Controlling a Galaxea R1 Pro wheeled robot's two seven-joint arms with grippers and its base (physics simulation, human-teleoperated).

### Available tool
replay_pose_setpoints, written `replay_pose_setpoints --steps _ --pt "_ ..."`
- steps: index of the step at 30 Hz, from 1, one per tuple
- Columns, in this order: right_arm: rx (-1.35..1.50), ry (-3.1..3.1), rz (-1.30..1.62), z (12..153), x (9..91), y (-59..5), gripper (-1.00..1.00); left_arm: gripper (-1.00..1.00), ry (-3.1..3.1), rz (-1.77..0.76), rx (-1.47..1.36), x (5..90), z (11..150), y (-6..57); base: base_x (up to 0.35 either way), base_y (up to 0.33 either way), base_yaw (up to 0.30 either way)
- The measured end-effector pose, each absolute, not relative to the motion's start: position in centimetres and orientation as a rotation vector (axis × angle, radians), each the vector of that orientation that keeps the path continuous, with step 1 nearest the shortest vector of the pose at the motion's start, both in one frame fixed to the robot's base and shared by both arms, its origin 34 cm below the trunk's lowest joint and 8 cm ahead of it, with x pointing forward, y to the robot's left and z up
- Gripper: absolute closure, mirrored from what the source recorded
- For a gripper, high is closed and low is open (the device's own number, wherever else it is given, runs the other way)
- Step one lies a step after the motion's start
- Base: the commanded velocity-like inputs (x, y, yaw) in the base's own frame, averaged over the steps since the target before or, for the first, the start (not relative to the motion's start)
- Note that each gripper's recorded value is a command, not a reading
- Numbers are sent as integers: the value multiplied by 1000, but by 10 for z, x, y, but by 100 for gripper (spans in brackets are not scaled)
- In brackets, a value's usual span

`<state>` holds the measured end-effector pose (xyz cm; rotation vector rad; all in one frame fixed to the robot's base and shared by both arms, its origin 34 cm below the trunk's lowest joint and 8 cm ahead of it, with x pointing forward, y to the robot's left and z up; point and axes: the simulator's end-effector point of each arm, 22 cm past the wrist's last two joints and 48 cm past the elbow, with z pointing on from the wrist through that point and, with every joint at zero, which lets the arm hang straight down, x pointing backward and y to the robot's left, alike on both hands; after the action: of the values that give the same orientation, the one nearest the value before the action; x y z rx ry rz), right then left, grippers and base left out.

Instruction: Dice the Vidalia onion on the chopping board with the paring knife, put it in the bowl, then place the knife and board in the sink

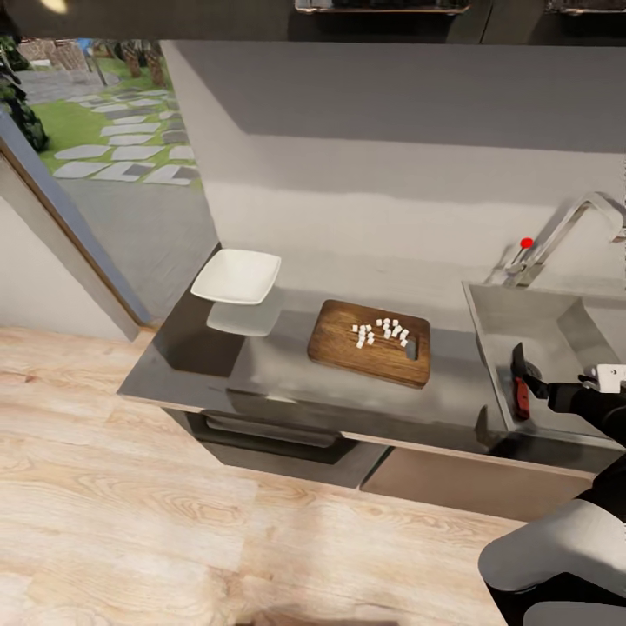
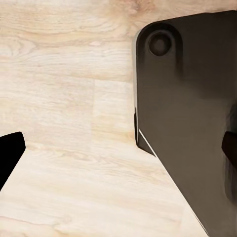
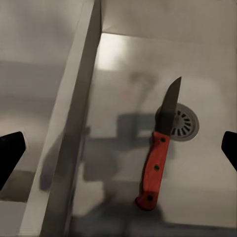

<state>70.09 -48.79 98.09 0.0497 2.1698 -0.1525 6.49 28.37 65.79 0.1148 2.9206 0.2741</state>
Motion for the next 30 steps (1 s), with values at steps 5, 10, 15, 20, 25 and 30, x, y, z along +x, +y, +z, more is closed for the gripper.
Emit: replay_pose_setpoints --steps 5,10,15,20,25,30 --pt "49 2162 -151 985 701 -487 -100 -100 2912 273 112 68 658 283 -11 9 0" --pt "50 2154 -148 989 702 -486 -100 -100 2903 272 110 71 657 283 -1 1 0" --pt "51 2146 -146 994 702 -485 -100 -100 2897 272 110 73 657 283 0 0 0" --pt "51 2139 -144 998 702 -485 -100 -100 2890 272 109 75 657 283 0 0 0" --pt "52 2131 -145 1003 702 -485 -100 -100 2882 270 111 78 656 283 0 0 0" --pt "53 2124 -143 1007 702 -484 -100 -100 2876 271 111 81 656 283 0 0 0"
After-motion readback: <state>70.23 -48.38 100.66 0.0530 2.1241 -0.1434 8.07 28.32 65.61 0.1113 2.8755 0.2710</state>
